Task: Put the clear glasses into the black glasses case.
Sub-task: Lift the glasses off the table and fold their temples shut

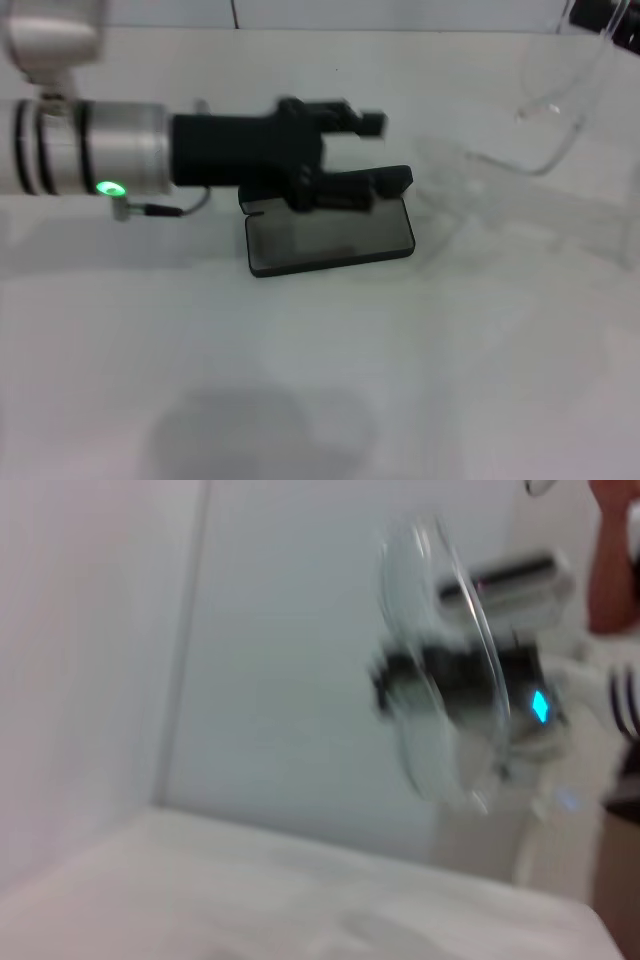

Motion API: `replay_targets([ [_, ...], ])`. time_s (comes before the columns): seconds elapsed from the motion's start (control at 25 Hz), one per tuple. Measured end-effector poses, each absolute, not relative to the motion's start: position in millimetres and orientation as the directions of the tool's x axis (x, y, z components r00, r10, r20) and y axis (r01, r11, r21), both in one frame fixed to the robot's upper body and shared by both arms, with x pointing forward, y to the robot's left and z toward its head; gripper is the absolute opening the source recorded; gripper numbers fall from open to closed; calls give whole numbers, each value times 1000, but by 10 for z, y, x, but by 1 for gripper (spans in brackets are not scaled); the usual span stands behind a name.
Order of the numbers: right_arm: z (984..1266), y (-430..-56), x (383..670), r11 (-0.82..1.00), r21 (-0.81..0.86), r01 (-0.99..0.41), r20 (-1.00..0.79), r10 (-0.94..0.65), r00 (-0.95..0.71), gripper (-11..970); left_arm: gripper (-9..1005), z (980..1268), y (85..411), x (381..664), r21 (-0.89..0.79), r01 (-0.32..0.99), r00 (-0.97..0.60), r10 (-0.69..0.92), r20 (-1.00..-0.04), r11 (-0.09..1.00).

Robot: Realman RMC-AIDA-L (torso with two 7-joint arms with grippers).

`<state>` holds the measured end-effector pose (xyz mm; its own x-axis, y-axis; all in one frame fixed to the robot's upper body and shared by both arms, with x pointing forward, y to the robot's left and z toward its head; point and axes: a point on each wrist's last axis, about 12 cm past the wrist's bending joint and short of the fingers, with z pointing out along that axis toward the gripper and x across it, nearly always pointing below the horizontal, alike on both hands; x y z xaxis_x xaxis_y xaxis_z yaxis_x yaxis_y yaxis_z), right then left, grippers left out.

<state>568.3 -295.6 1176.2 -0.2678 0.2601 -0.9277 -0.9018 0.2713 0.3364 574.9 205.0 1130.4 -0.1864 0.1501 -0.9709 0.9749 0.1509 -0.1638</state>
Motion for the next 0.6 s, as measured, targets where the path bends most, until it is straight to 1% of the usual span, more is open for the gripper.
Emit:
replay_targets([
  [0.16, 11723, -2806, 5739, 304, 300, -904, -933, 291, -211, 116, 773, 11224, 1779, 5685, -175, 983, -182, 251, -951, 50],
  [0.32, 11649, -2617, 5860, 349, 292, -890, -945, 248, -212, 116, 773, 11224, 1556, 5623, -183, 982, -159, 302, -940, -51],
  [0.44, 11592, -2503, 5932, 363, 297, -883, -951, 195, -240, 116, 773, 11270, 1472, 5619, -182, 980, -151, 289, -945, -82],
  [0.6, 11516, -2410, 5965, 375, 300, -877, -954, 138, -267, 116, 773, 11324, 1458, 5637, -169, 982, -142, 263, -954, -84],
])
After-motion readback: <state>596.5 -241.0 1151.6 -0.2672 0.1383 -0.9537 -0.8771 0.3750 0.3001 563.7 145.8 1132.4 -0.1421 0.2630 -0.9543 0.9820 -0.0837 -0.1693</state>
